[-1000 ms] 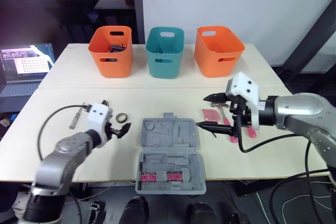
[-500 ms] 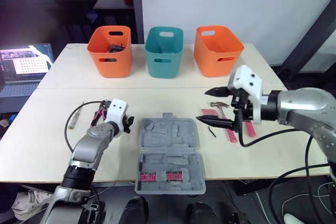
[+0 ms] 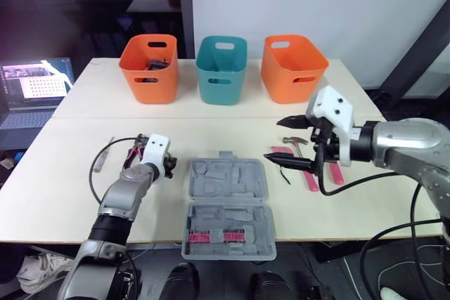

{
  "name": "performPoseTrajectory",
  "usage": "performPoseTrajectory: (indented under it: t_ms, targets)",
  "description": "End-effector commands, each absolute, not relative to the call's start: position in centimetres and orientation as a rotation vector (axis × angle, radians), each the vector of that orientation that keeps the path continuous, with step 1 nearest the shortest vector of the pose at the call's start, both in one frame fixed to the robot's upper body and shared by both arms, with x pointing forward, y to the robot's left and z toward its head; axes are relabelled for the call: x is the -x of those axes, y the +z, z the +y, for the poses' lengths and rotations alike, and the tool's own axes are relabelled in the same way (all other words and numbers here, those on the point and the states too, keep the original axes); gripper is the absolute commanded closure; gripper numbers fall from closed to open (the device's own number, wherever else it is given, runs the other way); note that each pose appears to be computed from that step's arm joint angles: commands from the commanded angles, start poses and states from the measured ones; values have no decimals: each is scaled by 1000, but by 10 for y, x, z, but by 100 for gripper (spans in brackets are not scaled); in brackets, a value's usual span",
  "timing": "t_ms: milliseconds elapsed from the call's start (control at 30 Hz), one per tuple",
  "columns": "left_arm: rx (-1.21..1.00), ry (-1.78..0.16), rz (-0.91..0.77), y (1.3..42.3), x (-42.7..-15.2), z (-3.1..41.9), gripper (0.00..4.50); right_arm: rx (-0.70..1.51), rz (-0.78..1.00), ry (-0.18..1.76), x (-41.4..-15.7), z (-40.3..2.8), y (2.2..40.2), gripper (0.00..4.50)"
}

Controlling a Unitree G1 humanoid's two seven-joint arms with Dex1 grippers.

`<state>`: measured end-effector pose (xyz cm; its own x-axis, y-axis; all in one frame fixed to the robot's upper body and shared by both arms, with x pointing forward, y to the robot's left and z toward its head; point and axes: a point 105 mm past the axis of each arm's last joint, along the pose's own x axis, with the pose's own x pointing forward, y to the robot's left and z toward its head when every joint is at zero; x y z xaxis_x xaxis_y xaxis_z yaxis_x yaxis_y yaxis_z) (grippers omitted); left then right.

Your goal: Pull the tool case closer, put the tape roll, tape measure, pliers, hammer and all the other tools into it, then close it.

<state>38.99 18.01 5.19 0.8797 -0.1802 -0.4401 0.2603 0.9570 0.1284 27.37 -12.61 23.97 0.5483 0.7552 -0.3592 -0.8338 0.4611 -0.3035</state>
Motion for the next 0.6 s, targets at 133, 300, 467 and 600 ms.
performPoseTrajectory:
  t_ms: [133, 300, 467, 600]
  targets:
    - [-172, -222, 390, 63, -397, 180, 448, 506, 137, 958, -270, -129, 252, 0]
    - [-217, -266, 352, 82, -396, 182, 448, 505, 142, 953, -269, -131, 250, 0]
    - [-337, -624, 279, 114, -376, 142, 448, 494, 151, 953, -266, -130, 247, 0]
    - [-510, -970, 240, 132, -350, 114, 448, 476, 169, 964, -261, -127, 242, 0]
